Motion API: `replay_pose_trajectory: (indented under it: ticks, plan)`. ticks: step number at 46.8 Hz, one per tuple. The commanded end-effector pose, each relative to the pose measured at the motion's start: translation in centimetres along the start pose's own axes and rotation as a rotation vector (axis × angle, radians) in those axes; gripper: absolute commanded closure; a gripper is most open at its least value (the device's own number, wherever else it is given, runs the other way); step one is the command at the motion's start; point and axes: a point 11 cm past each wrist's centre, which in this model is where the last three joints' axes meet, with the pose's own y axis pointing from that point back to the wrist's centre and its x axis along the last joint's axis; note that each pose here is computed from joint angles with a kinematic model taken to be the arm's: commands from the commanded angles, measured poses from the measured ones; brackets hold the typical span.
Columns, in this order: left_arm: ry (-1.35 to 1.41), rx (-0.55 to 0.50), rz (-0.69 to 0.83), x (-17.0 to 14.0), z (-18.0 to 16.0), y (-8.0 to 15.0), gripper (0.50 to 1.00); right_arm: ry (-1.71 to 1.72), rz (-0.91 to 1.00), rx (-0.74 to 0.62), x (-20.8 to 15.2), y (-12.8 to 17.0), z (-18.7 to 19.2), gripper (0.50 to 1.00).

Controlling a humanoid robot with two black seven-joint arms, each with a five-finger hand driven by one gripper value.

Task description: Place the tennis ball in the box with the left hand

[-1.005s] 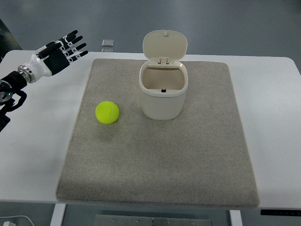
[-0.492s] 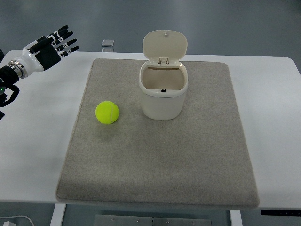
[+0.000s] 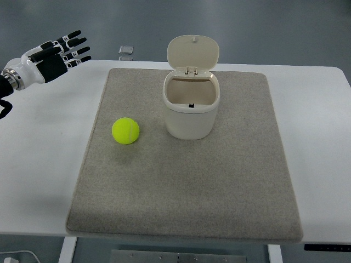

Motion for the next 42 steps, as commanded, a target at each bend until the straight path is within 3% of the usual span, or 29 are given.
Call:
replay_pose_trajectory:
  ticks: [1,16,29,42]
  plan:
    - [-0.074,0.038,0.021,0.5,0.5,0.6,0.506,0.000,0.000,0.000,0.0,0.0,0.0,0.562]
    - [-0.293,0.086,0.012,-0.3,0.9,0.5,0.510,0.000,0.000,0.000,0.0,0.0,0.0,0.560]
    - [-0.715,0.025,-0.152,-4.9,3.0,0.8,0.519,0.001,0.000,0.000,0.0,0.0,0.0,0.562]
    - [-0.994,0.105,-0.354,-9.0,-0.4,1.4,0.527,0.000,0.000,0.000,0.0,0.0,0.0,0.562]
